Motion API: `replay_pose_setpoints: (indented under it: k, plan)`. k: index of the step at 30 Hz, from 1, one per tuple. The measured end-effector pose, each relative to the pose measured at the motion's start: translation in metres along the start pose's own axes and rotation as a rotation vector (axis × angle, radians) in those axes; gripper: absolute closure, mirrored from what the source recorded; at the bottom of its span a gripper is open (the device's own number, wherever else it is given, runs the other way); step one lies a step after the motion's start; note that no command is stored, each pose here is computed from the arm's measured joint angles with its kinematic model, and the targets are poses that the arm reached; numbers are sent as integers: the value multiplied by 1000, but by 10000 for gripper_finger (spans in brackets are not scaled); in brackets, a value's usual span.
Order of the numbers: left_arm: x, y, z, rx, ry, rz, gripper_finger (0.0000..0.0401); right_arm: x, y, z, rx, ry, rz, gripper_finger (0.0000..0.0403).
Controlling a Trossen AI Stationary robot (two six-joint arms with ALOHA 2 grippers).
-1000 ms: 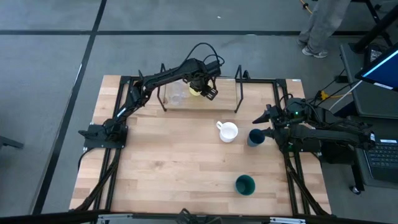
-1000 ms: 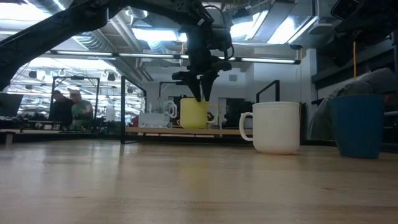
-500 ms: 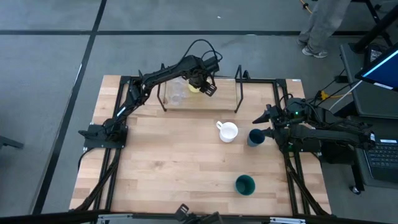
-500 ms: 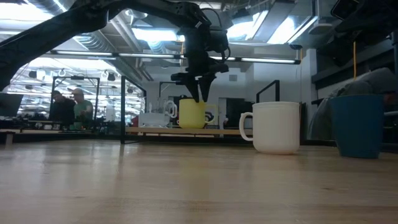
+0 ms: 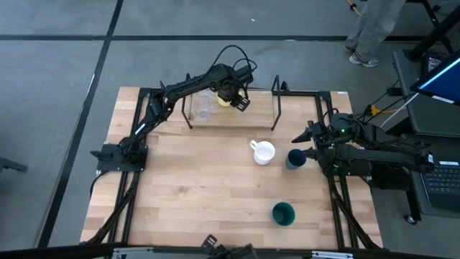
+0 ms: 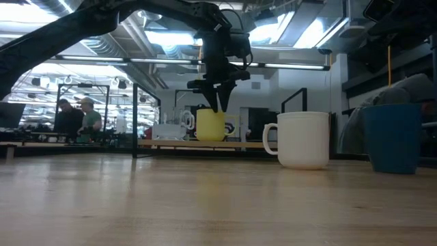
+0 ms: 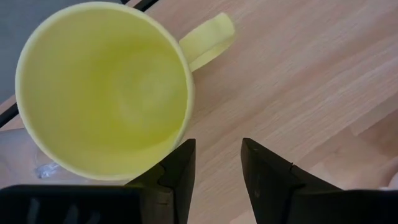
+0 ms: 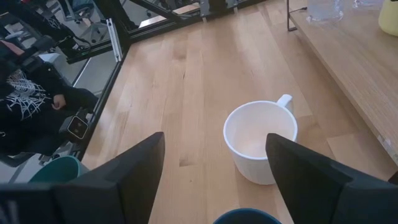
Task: Stack small to large cups/mugs on shelf
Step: Put the yellow mug on the shelf, then put the white mug on the shelf
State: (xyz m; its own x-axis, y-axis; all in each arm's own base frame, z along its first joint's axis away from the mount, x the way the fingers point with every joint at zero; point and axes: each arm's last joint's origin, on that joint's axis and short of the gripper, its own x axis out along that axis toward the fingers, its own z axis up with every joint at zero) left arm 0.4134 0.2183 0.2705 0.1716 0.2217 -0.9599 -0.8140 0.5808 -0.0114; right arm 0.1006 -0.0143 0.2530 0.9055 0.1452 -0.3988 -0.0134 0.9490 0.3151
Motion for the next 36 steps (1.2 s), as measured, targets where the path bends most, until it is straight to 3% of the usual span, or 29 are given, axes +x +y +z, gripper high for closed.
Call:
replay_pose_setpoints:
  k: [7,13,19,25,31,36]
  plan:
    - [0,2,1,-3,-1,1,277,0,0,0,0,0,0,121]
    - [-19,-18,-9,58,1,-131,277,0,0,0,0,0,0,121]
    - [-40,-52,-32,119,-20,-171,277,0,0,0,0,0,0,121]
    - [-51,-103,-66,198,-39,-236,277,0,0,0,0,0,0,121]
    - [-60,-153,-95,280,-170,-316,277,0,0,0,4,0,0,121]
    - [-68,-175,-113,270,-247,-319,277,0,0,0,13,0,0,121]
